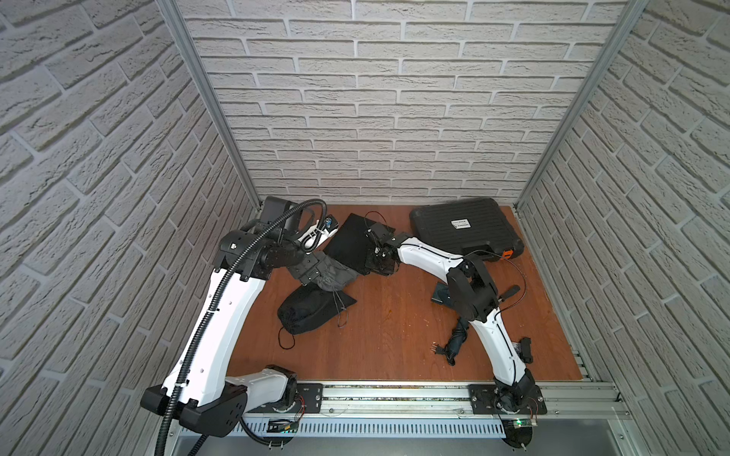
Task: Pack away hair dryers
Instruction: Move the drawstring bag to the center of the board.
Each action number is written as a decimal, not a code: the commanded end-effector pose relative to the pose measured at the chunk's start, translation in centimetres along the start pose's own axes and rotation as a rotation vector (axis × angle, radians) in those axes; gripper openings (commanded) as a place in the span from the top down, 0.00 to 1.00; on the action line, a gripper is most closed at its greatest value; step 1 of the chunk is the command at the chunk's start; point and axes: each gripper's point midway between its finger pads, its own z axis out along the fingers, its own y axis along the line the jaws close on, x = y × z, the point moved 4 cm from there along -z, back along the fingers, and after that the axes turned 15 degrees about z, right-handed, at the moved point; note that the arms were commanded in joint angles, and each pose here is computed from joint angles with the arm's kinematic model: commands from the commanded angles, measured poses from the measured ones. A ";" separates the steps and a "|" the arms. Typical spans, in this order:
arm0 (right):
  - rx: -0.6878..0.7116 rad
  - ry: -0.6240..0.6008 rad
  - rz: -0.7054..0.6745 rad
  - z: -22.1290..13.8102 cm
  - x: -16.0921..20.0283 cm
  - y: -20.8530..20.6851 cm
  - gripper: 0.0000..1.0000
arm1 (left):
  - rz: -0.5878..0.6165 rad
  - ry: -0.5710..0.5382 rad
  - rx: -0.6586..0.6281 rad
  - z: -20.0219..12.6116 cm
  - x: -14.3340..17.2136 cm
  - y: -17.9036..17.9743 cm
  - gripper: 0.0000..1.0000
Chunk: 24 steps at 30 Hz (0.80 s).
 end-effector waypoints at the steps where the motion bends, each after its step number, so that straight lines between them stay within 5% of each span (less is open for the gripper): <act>1: -0.049 -0.063 -0.031 -1.7 -0.5 2.0 0.56 | -0.045 -0.070 -0.039 -0.5 -0.4 0.7 0.02; 24: 0.085 -0.009 -0.132 0.7 0.4 2.1 0.59 | -0.075 -0.073 0.009 0.5 1.3 -0.3 0.02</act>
